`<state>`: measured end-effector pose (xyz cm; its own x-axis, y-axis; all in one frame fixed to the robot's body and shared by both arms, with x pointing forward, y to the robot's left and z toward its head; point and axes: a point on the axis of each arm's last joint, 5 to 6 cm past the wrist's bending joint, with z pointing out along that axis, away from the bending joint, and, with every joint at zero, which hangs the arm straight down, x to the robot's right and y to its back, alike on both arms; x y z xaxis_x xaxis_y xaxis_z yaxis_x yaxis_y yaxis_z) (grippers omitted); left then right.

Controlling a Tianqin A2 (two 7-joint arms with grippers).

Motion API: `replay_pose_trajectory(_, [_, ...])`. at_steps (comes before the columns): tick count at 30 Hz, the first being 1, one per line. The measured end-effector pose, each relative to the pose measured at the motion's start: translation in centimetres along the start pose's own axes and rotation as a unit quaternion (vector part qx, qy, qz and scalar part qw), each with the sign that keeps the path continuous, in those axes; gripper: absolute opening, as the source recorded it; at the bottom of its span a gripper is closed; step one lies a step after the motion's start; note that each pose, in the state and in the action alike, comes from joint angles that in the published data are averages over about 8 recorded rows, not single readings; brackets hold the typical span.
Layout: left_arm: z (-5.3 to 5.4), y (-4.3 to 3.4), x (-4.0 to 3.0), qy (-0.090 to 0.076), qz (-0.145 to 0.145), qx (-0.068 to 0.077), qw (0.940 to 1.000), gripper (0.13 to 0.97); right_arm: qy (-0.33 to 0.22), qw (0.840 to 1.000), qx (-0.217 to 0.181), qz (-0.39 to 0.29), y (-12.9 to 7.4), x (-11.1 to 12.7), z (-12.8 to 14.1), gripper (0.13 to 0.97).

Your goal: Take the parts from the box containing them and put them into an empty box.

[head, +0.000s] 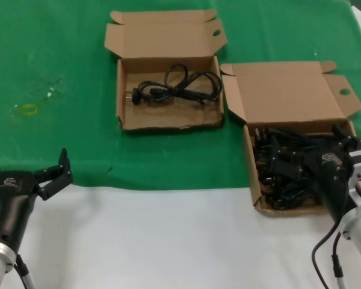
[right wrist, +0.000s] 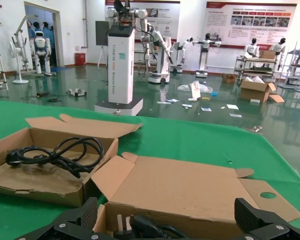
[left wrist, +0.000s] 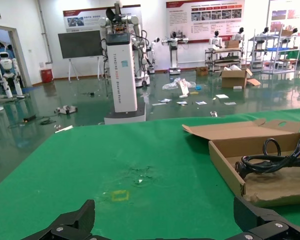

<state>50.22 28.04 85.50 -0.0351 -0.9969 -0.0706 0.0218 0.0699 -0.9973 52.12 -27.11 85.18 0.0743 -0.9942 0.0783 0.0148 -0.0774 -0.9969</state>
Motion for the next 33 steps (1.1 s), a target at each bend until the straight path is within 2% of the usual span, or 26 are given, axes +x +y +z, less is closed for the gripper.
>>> replay_pose_trajectory(33, [0.0, 0.0, 0.0, 0.0, 0.0, 0.0, 1.0, 0.966, 0.0, 1.0, 0.0, 0.0, 0.0, 0.0, 0.0, 0.966])
